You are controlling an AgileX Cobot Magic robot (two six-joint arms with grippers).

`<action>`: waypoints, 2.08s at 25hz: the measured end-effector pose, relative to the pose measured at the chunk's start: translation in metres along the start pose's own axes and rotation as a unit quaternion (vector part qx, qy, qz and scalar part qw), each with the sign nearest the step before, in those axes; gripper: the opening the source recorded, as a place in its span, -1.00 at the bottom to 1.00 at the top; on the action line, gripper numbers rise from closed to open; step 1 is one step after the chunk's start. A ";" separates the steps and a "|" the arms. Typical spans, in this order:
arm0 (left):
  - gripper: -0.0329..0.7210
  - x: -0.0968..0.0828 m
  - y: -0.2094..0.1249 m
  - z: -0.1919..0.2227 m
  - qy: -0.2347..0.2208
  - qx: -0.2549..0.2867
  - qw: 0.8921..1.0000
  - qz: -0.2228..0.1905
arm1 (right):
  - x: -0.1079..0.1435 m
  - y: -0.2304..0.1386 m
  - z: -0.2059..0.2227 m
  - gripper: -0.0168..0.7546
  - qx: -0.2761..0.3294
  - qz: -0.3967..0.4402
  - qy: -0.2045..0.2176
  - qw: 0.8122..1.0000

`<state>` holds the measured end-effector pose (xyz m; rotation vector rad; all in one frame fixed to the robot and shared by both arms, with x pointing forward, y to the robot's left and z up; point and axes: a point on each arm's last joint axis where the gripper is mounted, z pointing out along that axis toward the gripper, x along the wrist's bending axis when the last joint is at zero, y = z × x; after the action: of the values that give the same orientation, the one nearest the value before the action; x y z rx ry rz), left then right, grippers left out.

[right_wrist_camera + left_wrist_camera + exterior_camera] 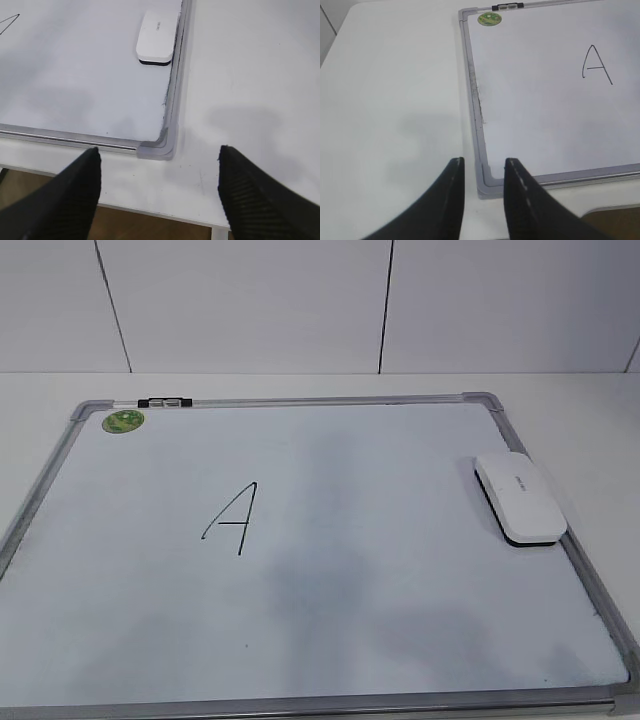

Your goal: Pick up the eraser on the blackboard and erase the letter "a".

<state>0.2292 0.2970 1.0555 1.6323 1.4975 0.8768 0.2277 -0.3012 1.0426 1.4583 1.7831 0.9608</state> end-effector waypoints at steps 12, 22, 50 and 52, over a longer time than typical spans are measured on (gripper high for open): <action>-0.40 0.000 0.001 0.001 0.000 -0.006 1.000 0.000 | 0.000 0.000 0.000 0.52 -0.001 0.000 0.000 1.000; -0.42 0.000 0.001 0.001 0.000 -0.006 1.000 0.000 | 0.000 0.000 0.000 0.52 -0.002 0.000 -0.001 1.000; -0.43 -0.001 0.001 0.001 0.036 -0.008 0.999 -0.020 | 0.002 0.001 0.000 0.52 0.000 0.047 -0.077 0.996; -0.43 -0.001 0.001 0.001 0.042 -0.008 0.999 -0.023 | 0.002 0.001 0.000 0.52 0.000 0.047 -0.077 0.996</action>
<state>0.2307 0.2963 1.0559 1.5612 1.5747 0.9389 0.2279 -0.2994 1.0430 1.5845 1.6151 0.8694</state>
